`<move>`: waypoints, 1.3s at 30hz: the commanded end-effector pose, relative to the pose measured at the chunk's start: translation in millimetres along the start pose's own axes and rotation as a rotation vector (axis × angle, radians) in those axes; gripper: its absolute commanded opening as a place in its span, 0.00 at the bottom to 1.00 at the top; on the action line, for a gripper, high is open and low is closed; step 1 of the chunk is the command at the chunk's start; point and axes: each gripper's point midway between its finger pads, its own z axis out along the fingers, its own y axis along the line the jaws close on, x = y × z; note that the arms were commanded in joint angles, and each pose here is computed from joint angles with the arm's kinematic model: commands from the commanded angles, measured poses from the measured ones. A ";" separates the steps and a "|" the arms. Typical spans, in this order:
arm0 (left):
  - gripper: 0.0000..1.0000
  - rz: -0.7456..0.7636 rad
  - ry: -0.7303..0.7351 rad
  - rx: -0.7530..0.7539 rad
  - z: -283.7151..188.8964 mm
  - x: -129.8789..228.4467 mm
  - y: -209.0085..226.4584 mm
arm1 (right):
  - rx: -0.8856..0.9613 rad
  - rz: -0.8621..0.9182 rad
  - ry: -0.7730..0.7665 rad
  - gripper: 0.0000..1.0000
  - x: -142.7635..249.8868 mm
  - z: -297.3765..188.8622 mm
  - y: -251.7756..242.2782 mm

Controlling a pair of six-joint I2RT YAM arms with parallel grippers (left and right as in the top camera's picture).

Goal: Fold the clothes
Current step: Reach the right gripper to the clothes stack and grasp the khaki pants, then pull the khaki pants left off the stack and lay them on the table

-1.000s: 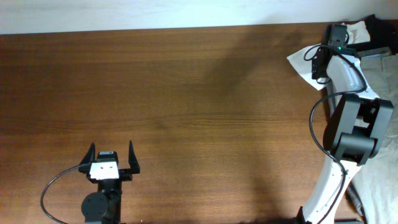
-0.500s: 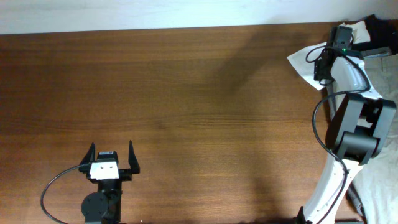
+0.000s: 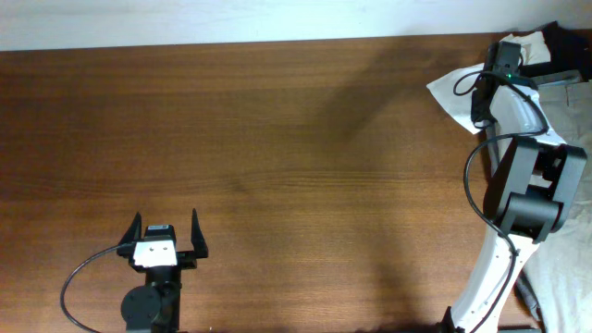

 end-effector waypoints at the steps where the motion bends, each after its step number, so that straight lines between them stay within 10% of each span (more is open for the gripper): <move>1: 0.99 0.015 -0.001 -0.017 0.1 1.2 3.3 | 0.007 0.027 -0.024 0.61 -8.4 -10.6 -8.6; 13: 0.99 0.015 0.000 -0.017 0.1 1.3 3.2 | -0.070 0.113 -0.054 0.32 -16.8 -30.3 -5.7; 17: 0.99 0.015 -0.001 -0.017 0.1 1.2 3.3 | -0.072 0.117 -0.057 0.04 -17.7 -37.1 -9.5; 39: 0.99 0.015 -0.001 -0.017 0.1 1.2 3.3 | -0.212 0.260 -0.182 0.04 -47.3 -112.3 -13.3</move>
